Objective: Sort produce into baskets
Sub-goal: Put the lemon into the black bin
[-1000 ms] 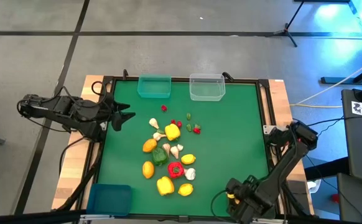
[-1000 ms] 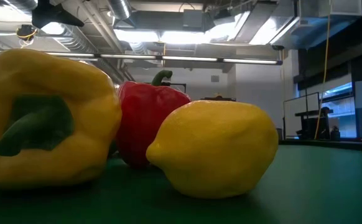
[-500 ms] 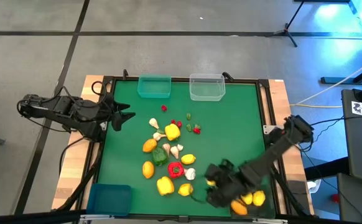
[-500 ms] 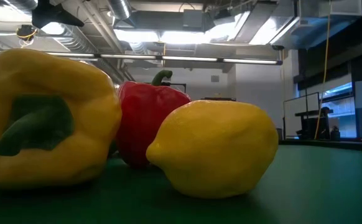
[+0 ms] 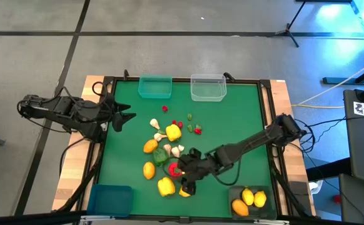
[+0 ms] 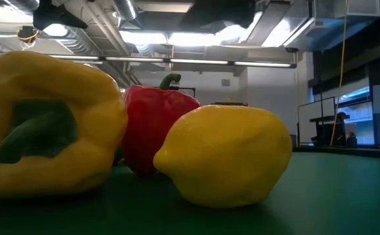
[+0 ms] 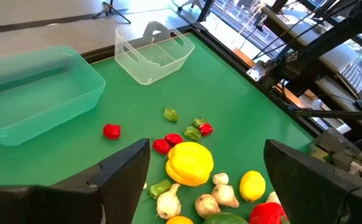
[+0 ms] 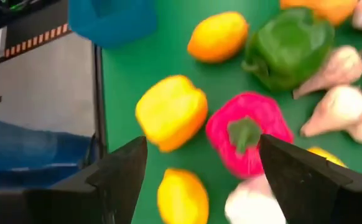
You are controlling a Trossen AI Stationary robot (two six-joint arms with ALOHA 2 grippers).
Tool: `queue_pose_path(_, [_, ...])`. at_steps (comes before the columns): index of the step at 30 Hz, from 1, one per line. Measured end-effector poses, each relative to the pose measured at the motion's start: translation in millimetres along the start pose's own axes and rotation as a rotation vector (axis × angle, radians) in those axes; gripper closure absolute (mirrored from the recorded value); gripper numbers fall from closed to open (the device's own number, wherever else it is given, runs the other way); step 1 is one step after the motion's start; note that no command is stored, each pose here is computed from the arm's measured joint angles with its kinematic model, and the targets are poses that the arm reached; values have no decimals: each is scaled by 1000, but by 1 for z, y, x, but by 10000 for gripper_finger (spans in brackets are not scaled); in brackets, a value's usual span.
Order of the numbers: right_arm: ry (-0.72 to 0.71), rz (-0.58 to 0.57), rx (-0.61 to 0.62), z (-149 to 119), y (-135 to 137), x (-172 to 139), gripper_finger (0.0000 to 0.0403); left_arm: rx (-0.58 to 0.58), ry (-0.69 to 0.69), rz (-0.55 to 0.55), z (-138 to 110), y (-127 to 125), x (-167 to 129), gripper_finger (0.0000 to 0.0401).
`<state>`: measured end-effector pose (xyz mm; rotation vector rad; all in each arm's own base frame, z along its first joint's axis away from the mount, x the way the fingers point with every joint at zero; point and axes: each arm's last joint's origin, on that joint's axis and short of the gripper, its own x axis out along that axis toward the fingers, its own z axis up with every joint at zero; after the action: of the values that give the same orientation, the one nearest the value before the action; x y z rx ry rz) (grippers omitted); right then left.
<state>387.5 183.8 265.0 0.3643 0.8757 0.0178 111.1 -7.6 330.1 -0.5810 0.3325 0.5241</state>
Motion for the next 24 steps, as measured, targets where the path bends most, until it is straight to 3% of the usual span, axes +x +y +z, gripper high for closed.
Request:
queue_pose_path(15, [127,-15,-210,-28,8,31,98,24,26,27,-3,3,0,93])
queue_pose_path(20, [138,-28,-224,-32,8,35,97,25,26,28,-3,3,0,93])
queue_pose_path(24, [162,27,-235,-34,9,44,97,25,25,29,-3,3,0,93])
